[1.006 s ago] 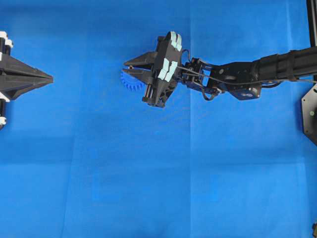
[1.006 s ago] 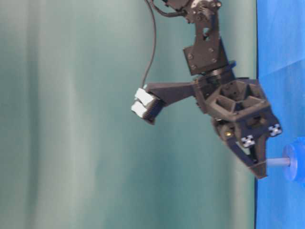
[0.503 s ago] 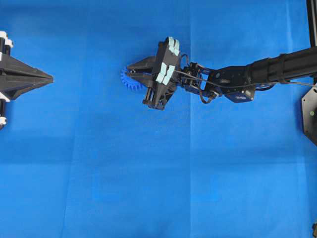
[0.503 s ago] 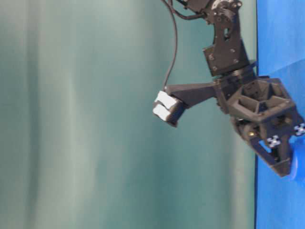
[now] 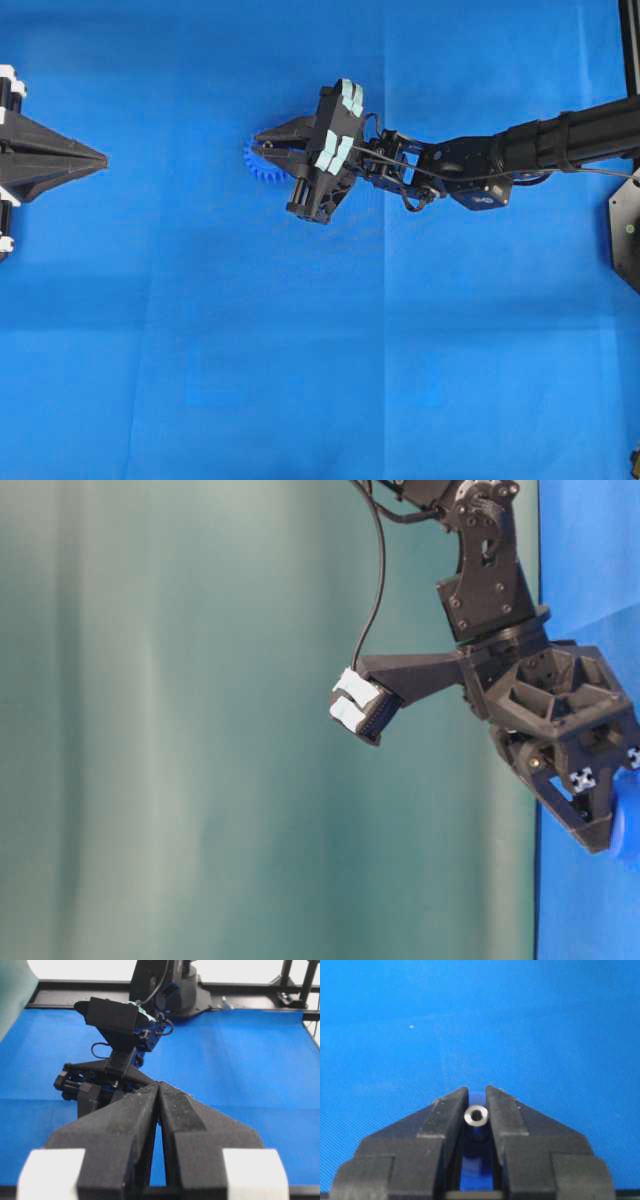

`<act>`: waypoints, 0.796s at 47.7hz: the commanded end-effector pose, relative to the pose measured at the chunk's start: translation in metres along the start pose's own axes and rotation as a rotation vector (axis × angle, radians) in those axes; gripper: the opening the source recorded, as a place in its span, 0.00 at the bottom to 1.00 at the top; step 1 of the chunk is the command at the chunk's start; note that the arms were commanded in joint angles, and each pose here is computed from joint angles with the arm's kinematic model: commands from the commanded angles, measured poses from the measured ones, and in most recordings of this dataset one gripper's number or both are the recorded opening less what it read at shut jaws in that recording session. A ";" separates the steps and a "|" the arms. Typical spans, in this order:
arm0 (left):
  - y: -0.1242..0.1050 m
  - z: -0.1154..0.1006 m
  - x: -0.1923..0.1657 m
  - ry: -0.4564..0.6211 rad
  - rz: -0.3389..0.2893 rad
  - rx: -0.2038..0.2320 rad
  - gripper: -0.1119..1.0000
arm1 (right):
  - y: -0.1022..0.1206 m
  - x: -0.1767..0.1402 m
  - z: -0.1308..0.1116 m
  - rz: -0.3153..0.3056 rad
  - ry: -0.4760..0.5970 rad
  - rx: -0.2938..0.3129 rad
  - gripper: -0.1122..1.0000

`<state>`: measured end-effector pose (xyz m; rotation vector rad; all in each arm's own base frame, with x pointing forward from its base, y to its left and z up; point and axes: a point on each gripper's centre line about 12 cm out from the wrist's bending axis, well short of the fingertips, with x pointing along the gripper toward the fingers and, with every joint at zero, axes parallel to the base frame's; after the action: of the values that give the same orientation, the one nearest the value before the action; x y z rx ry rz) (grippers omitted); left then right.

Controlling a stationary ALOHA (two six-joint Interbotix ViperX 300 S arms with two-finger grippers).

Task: Insert the shaft placed at a random location into the center hole of the small gear at another random location.
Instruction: 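Lower the shaft into the gear's center hole, then open the right gripper and lift away from the gear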

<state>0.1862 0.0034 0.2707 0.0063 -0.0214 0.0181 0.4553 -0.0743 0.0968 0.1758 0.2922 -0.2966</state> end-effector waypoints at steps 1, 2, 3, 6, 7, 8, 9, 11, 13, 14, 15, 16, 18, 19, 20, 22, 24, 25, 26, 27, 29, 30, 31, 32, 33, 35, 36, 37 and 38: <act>0.001 0.003 0.001 -0.009 0.003 0.002 0.10 | 0.003 0.001 0.010 0.005 -0.022 0.005 0.12; 0.001 0.003 0.001 -0.009 0.003 0.002 0.10 | 0.003 0.000 0.011 0.005 -0.024 0.005 0.12; 0.001 0.003 0.001 -0.009 0.003 0.002 0.10 | 0.003 0.000 0.011 0.006 -0.022 0.004 0.12; 0.001 0.003 0.001 -0.009 0.004 0.002 0.10 | 0.003 0.001 0.010 0.005 -0.016 0.004 0.12; 0.001 0.003 0.001 -0.009 0.003 0.002 0.10 | 0.003 0.001 0.010 0.005 -0.016 0.004 0.12; 0.001 0.003 0.001 -0.008 0.003 0.002 0.10 | 0.003 0.001 0.009 0.006 -0.016 0.004 0.13; 0.001 0.003 0.001 -0.009 0.003 0.002 0.10 | 0.003 0.000 0.010 0.005 -0.016 0.005 0.14; 0.001 0.003 0.001 -0.009 0.003 0.002 0.10 | 0.003 0.000 0.010 0.005 -0.016 0.005 0.19; 0.001 0.003 0.001 -0.009 0.003 0.002 0.10 | 0.003 0.001 0.009 0.005 -0.013 0.003 0.26; 0.001 0.003 0.001 -0.009 0.003 0.002 0.10 | 0.003 0.001 0.009 0.005 -0.013 0.003 0.30; 0.001 0.003 0.001 -0.009 0.003 0.002 0.10 | 0.003 0.000 0.010 0.005 -0.013 0.003 0.34; 0.001 0.003 0.001 -0.009 0.003 0.002 0.10 | 0.003 0.000 0.010 0.005 -0.011 0.003 0.39; 0.001 0.004 0.001 -0.011 0.003 0.002 0.10 | 0.003 0.000 0.010 0.005 -0.013 0.002 0.52; 0.001 0.003 0.001 -0.009 0.003 0.002 0.10 | 0.003 0.000 0.011 0.006 -0.013 0.002 0.57; 0.001 0.004 0.001 -0.011 0.003 0.002 0.10 | 0.003 0.000 0.011 0.006 -0.014 0.002 0.62; 0.001 0.003 0.001 -0.009 0.003 0.002 0.10 | 0.003 -0.001 0.013 0.007 -0.017 0.001 0.72; 0.001 0.003 0.001 -0.009 0.003 0.002 0.10 | 0.003 -0.002 0.015 0.007 -0.022 0.000 0.80; 0.001 0.003 0.001 -0.009 0.003 0.002 0.10 | 0.004 -0.003 0.018 0.008 -0.026 0.001 0.81; 0.001 0.003 0.001 -0.009 0.003 0.002 0.10 | 0.005 -0.004 0.019 0.010 -0.027 0.000 0.80; 0.001 0.003 0.001 -0.009 0.003 0.002 0.10 | 0.004 -0.004 0.021 0.010 -0.032 -0.001 0.79; 0.001 0.003 0.001 -0.009 0.003 0.002 0.10 | 0.005 -0.007 0.027 0.013 -0.041 0.000 0.77; 0.001 0.003 0.001 -0.009 0.003 0.002 0.10 | 0.006 -0.009 0.031 0.015 -0.045 0.001 0.76; 0.001 0.003 0.001 -0.009 0.003 0.002 0.10 | 0.006 -0.010 0.034 0.016 -0.048 0.001 0.75; 0.001 0.003 0.001 -0.009 0.003 0.000 0.10 | 0.007 -0.012 0.037 0.018 -0.049 0.002 0.75; 0.001 0.003 0.001 -0.009 0.003 0.000 0.10 | 0.007 -0.013 0.041 0.021 -0.054 -0.001 0.74; 0.001 0.003 0.001 -0.009 0.003 -0.001 0.10 | 0.009 -0.016 0.047 0.027 -0.061 -0.001 0.74; 0.001 0.003 0.001 -0.009 0.003 -0.003 0.10 | 0.009 -0.017 0.051 0.028 -0.066 -0.003 0.74; 0.001 0.003 0.001 -0.009 0.003 -0.003 0.10 | 0.010 -0.019 0.054 0.031 -0.068 -0.004 0.74; 0.001 0.003 0.001 -0.009 0.003 -0.003 0.10 | 0.010 -0.020 0.057 0.032 -0.073 -0.006 0.74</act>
<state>0.1862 0.0034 0.2707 0.0002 -0.0215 0.0184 0.4542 -0.0725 0.1277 0.1693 0.2786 -0.2807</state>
